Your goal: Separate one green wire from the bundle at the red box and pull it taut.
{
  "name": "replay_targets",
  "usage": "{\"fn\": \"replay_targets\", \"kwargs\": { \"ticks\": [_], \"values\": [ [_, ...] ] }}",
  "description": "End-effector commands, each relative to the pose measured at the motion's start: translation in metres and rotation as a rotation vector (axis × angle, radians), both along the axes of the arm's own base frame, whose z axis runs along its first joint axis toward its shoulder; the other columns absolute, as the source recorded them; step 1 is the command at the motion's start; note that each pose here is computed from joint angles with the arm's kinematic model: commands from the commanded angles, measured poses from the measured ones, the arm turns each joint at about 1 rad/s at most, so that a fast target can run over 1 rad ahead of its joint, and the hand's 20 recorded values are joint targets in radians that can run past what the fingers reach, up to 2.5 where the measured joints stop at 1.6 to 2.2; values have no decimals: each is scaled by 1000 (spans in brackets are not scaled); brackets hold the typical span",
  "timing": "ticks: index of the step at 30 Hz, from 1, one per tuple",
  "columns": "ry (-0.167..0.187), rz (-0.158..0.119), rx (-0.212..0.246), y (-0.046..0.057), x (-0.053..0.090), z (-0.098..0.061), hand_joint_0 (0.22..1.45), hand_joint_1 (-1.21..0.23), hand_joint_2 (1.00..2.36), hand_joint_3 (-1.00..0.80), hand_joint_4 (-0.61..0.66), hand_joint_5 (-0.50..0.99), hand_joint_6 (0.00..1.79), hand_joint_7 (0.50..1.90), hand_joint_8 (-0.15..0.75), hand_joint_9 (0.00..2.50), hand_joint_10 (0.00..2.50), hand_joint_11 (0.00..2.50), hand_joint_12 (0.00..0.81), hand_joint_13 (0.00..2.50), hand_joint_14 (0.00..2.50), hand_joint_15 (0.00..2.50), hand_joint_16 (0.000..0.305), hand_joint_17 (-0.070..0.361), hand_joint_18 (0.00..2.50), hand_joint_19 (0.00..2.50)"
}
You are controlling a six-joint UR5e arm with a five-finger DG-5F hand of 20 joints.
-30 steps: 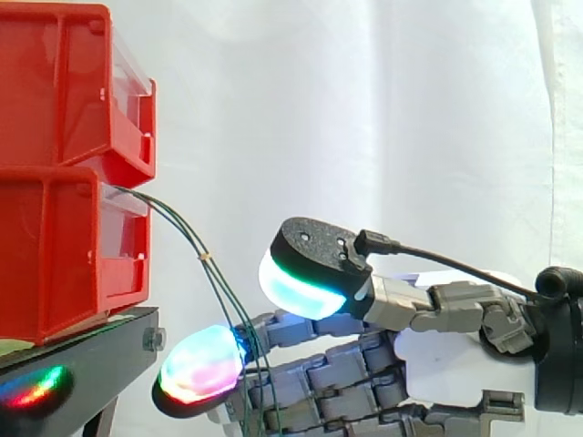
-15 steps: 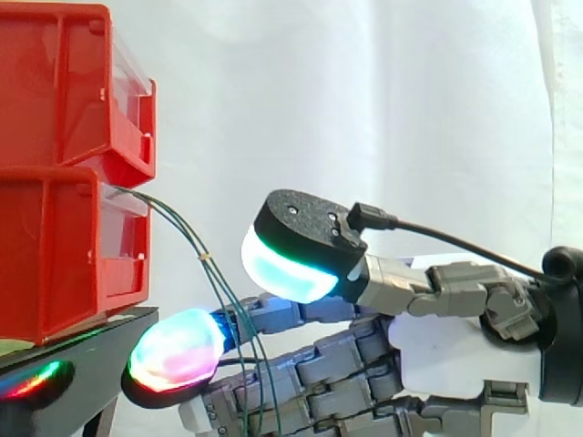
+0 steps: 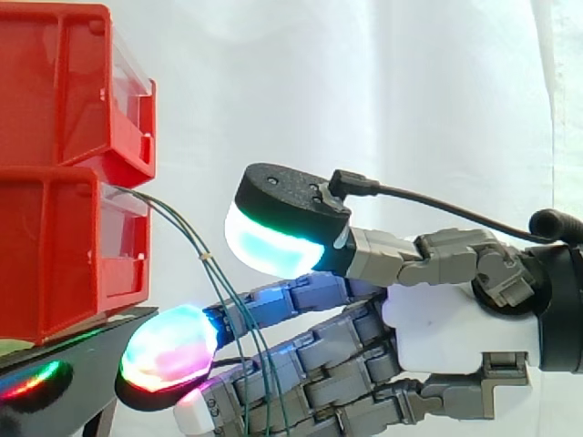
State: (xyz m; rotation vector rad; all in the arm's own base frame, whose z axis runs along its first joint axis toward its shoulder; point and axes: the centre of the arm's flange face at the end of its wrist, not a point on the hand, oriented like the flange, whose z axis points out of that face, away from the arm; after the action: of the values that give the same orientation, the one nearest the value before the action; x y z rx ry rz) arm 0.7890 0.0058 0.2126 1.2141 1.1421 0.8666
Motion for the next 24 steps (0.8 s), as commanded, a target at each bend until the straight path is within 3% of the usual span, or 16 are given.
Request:
{"fn": "replay_targets", "kwargs": {
  "ticks": [1,9,16,24],
  "values": [
    [-7,-2,22,-1,0,1,561,-576,1000,-500,198,-150,502,755,230,704,0,0,275,460,2,67,37,83,358,331],
    [13,0,67,-10,-2,2,561,-575,1000,-500,196,-152,502,756,229,700,0,0,275,453,1,69,37,83,357,331],
    [67,-2,61,-16,-12,14,561,-577,1000,-500,191,-153,502,758,227,696,0,0,277,450,2,68,37,83,357,339],
    [69,-7,54,-21,-17,32,562,-577,1000,-500,192,-153,502,755,226,689,0,0,276,450,3,67,37,83,355,335]
  ]
}}
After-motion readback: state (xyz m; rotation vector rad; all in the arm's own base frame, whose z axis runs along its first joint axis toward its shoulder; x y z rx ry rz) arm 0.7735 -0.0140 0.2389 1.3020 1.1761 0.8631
